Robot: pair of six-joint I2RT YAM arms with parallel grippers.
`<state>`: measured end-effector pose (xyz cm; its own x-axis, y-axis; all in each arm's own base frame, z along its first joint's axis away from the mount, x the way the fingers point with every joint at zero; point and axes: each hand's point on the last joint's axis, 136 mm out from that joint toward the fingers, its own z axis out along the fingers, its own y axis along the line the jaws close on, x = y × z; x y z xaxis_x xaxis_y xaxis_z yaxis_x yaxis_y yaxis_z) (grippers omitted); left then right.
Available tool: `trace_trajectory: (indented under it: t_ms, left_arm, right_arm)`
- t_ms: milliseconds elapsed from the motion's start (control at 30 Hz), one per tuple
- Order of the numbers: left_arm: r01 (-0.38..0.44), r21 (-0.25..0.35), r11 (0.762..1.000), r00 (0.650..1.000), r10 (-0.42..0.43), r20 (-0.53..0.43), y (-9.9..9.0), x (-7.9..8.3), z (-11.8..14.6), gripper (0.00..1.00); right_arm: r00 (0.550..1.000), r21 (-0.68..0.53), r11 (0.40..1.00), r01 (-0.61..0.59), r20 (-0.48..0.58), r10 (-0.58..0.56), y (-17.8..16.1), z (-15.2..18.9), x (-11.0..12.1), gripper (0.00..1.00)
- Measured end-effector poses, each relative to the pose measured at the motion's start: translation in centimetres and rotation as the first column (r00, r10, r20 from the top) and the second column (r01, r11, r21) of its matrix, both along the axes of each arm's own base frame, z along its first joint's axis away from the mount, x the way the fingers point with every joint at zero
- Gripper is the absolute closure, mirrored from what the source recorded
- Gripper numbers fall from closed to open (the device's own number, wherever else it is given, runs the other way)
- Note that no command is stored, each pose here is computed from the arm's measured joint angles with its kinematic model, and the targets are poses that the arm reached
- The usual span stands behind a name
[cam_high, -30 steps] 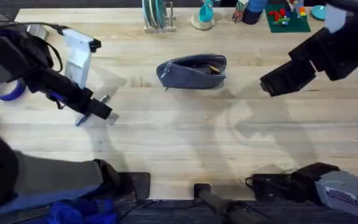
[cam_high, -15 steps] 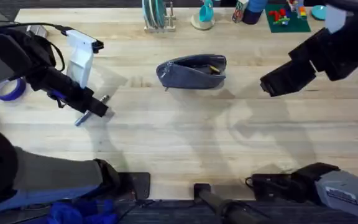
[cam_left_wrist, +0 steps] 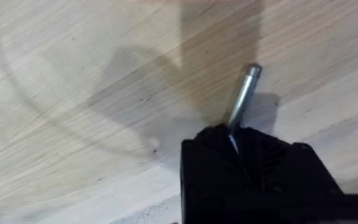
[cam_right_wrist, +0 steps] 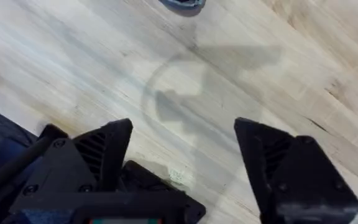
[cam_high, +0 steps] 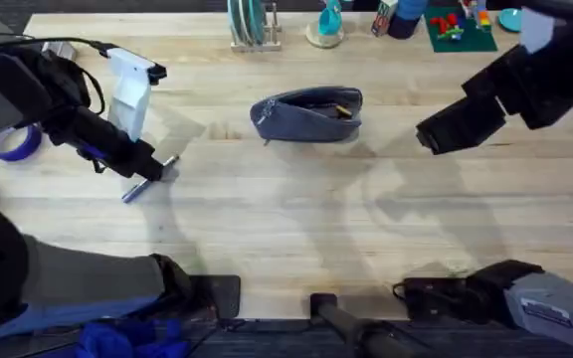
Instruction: Unzip the bag, pick up the pens from the table one at a time and place them inside, then zip the bag closed.
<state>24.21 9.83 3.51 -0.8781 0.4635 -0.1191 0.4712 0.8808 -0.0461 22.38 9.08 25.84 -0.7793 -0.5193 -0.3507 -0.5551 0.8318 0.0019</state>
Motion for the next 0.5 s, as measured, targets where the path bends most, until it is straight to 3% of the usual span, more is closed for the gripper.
trace_trajectory:
  t_ms: [500]
  left_arm:
    - [0.0, -0.005, 1.0, 1.0, 0.0, 0.004, -0.09, 0.09, 0.02, 0.956]
  right_arm:
    - [1.0, 0.0, 1.0, 0.0, 0.0, 0.0, 0.0, 0.0, 0.0, 0.004]
